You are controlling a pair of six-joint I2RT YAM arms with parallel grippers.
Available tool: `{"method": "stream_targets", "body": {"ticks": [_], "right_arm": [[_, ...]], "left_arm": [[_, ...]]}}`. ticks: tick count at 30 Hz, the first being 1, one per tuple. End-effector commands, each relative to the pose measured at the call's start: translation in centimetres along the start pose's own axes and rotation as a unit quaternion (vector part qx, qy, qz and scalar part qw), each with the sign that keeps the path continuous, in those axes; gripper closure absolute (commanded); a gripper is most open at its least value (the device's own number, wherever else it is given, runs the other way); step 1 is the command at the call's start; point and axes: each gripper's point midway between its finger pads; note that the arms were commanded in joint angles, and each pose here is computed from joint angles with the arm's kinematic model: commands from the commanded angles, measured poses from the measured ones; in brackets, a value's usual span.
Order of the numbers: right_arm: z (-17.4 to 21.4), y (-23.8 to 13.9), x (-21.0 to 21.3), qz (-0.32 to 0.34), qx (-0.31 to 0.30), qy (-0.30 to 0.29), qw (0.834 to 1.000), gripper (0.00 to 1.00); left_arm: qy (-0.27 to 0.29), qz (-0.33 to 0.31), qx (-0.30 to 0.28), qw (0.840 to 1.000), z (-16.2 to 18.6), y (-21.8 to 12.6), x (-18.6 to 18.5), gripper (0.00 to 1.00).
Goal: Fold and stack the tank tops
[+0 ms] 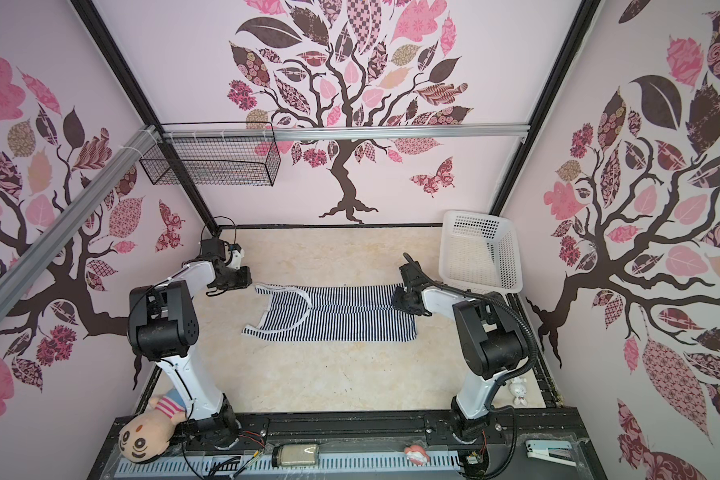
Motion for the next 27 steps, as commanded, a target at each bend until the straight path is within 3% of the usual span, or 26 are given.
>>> {"method": "stream_targets", "body": {"ticks": [1,8,17,21,27], "right_arm": [[2.6,1.4,-4.0,0.071,0.050,0.017,0.996,0.72],[1.7,0.6,-2.9,0.051,0.041,0.014,0.998,0.67],[-1.4,-3.6,1.8,-0.031,-0.010,0.000,0.999,0.55],[-1.3,-4.4,4.0,-0.040,-0.012,-0.021,0.999,0.54],[-0.2,-3.8,7.3,-0.079,0.005,-0.032,0.996,0.54]], "left_arm": [[-0.002,0.014,-0.001,1.000,-0.6,-0.1,-0.2,0.74],[0.011,0.034,-0.012,0.999,-1.4,-2.0,-1.2,0.70],[0.068,0.130,-0.035,0.989,-1.5,-6.0,-10.1,0.65],[0.095,0.174,-0.016,0.980,-0.7,-5.2,-14.5,0.64],[0.107,0.204,0.061,0.971,1.3,-1.6,-17.4,0.63]]}}
Point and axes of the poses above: each gripper's point midway between its finger pads, its own y axis out along the fingers, its own x axis along the line the jaws close on, z = x × y, and after that the axes turned 1 degree about y, right-handed
